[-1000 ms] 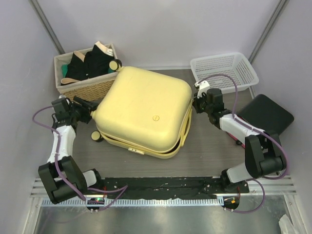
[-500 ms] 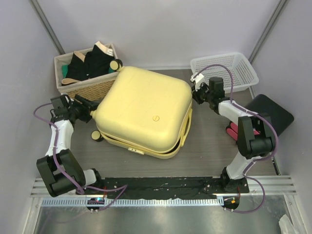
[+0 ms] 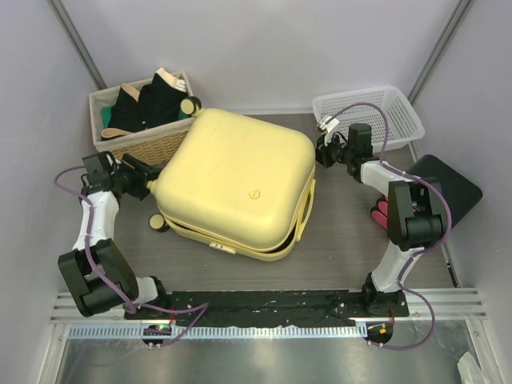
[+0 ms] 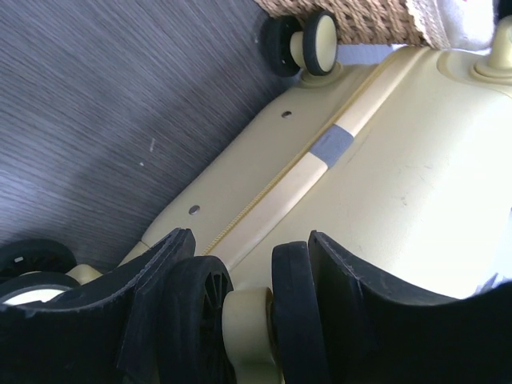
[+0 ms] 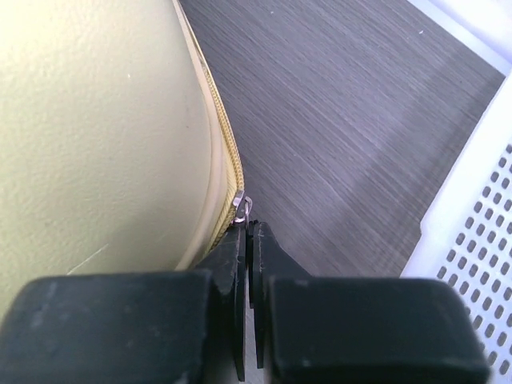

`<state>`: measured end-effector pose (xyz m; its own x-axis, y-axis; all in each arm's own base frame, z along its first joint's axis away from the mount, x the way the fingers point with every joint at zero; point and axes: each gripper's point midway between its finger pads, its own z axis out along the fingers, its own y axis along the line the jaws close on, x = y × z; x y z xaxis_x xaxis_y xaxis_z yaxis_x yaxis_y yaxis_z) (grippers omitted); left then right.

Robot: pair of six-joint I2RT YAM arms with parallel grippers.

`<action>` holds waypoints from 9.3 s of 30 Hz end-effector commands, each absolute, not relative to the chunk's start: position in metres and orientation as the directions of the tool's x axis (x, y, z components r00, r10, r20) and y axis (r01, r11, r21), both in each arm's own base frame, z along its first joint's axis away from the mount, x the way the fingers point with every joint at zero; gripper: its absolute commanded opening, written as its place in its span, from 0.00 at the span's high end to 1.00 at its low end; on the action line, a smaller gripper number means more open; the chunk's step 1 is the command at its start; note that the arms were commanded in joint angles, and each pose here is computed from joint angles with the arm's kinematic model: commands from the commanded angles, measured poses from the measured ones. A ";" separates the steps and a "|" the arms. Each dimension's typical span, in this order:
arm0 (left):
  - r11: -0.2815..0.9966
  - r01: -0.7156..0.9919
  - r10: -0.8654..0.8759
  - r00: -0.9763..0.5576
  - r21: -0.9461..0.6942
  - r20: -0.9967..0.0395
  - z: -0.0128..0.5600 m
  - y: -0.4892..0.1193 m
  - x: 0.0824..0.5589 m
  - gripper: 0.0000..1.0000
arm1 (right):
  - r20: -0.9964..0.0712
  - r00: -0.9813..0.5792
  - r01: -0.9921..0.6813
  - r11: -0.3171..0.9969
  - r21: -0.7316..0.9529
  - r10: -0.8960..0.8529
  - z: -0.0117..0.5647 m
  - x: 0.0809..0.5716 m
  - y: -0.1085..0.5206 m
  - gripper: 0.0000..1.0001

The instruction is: Open, take out, and arrange the luggage

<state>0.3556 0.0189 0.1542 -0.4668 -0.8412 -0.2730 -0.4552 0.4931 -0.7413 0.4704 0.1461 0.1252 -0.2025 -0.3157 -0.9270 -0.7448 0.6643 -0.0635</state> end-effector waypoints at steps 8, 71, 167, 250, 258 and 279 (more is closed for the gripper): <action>0.716 -0.362 -0.695 -0.441 -0.597 -0.567 0.166 0.041 0.432 1.00 | -0.976 -0.039 -0.898 0.437 -0.060 -0.213 0.177 0.372 0.250 0.99; 0.680 -0.004 -0.712 -0.242 -0.733 -0.659 0.359 -0.011 0.352 1.00 | -0.942 -0.089 -0.680 0.671 0.295 0.324 0.404 0.372 0.168 0.00; 0.701 -0.336 -0.713 -0.374 -0.630 -0.593 0.230 0.004 0.324 0.00 | -0.532 -0.038 0.217 0.512 -0.831 -0.846 0.437 0.396 0.259 0.28; 0.747 -0.664 -0.432 -0.522 0.034 -0.735 0.201 0.218 0.419 1.00 | -0.831 -0.296 -0.049 0.877 -0.479 -0.471 0.340 0.340 0.166 0.88; 0.762 -0.643 -0.378 -0.534 0.073 -0.756 0.220 0.190 0.419 0.93 | -0.828 -0.364 -0.061 0.898 -0.436 -0.426 0.315 0.352 0.149 0.92; 0.837 -0.526 -0.438 -0.475 -0.153 -0.764 0.205 0.102 0.307 0.02 | -0.837 -0.462 -0.267 0.946 -0.185 -0.294 0.250 0.337 0.193 0.95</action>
